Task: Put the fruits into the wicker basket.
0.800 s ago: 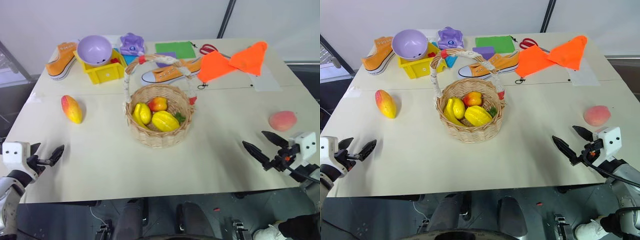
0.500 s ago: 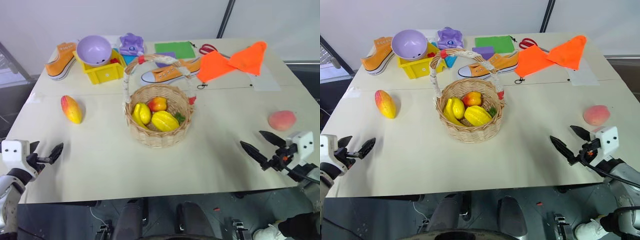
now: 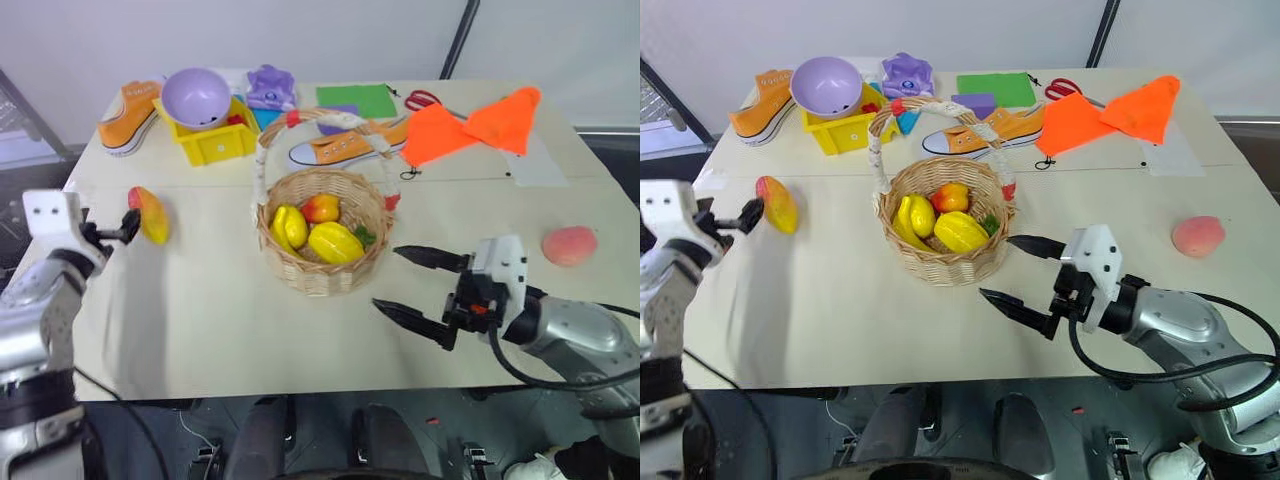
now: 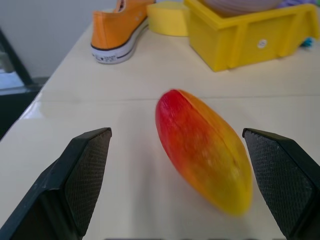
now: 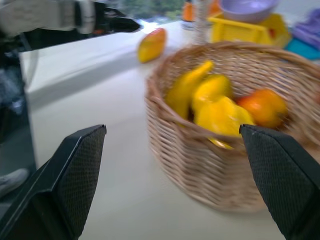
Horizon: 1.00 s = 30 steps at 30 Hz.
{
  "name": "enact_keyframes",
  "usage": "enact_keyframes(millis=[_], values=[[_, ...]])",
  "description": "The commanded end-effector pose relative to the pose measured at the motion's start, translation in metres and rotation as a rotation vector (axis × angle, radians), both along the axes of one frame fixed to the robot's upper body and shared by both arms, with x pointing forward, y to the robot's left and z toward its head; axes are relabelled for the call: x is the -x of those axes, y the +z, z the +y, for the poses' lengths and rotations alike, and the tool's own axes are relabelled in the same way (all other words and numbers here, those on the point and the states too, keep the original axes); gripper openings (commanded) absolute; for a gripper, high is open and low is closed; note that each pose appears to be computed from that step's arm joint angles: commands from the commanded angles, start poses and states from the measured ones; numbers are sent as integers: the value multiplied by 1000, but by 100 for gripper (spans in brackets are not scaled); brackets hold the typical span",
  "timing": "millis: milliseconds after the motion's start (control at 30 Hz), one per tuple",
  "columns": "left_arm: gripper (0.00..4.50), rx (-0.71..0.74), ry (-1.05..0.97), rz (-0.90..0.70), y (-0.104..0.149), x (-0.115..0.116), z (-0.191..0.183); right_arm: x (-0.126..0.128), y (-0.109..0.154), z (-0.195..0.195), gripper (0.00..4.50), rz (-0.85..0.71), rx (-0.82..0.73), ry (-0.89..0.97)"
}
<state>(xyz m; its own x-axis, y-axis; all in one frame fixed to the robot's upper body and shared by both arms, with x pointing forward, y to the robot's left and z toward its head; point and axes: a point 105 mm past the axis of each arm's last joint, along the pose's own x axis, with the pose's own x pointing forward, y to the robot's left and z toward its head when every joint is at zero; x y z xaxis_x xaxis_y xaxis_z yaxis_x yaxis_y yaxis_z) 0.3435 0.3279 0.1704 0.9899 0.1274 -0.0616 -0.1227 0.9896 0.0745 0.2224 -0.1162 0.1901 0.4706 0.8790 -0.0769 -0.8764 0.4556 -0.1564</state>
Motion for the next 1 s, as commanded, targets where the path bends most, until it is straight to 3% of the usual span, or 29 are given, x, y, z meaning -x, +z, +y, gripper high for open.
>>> enact_keyframes(millis=[33, 400, 633, 700, 800, 833, 1000], values=[[450, -52, 47, 38, 4, -11, -7, 11, 11, 10, 445, -41, 13, 62], [450, 25, 133, 182, -14, -48, -22, 20, 16, 20, 445, -87, 13, 123], [450, 115, 171, 283, -29, -53, -19, 20, 17, 22, 445, -101, 13, 124], [397, 153, 167, 277, -28, -54, -18, 20, 18, 24, 450, -105, 12, 125], [258, 169, 160, 260, -24, -55, -16, 19, 19, 25, 450, -109, 11, 125], [236, 164, 161, 257, -23, -55, -14, 18, 19, 25, 450, -110, 11, 125], [234, 77, 177, 128, 2, -45, 1, 17, 17, 25, 450, -111, 15, 123]])
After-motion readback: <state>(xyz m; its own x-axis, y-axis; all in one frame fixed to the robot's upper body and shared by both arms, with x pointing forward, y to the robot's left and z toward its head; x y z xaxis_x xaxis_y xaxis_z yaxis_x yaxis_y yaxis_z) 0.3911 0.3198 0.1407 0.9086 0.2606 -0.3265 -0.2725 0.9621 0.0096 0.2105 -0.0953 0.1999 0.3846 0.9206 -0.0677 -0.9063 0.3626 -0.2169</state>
